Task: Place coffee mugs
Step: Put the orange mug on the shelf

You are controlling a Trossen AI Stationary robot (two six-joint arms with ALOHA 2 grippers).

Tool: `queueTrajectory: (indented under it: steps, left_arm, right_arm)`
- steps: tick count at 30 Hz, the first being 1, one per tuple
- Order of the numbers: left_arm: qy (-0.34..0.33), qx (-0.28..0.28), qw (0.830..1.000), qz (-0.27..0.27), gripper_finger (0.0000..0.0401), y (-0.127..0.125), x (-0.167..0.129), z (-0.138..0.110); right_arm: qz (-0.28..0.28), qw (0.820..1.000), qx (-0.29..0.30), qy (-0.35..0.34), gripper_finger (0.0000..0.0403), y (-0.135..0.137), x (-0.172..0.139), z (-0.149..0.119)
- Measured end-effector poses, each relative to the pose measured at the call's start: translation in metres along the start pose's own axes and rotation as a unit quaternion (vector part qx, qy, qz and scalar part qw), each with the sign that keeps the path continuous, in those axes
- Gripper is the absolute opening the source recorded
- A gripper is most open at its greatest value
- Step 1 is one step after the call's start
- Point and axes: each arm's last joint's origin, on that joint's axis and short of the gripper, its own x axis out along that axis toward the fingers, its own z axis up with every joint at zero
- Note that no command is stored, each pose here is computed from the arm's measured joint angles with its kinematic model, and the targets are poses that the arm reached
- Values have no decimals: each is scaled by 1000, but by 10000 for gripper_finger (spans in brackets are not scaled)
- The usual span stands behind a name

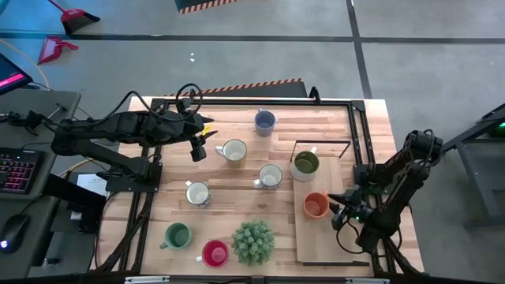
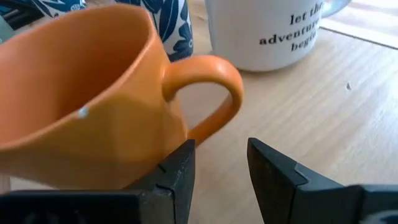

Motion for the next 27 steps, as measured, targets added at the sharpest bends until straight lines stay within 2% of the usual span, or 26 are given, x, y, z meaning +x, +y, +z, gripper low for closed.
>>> queueTrajectory:
  steps: [15, 22, 27]
  left_arm:
    - [3, 7, 1000, 0, 161, 0, 0, -1]
    - [4, 11, 1000, 0, 161, 0, 0, -1]
    - [4, 11, 1000, 0, 161, 0, 0, -1]
  right_arm:
    - [56, 998, 18, 36, 118, 4, -15, -14]
    - [95, 995, 35, -10, 86, 9, -15, -12]
    - [102, 994, 51, -4, 81, 13, -14, -13]
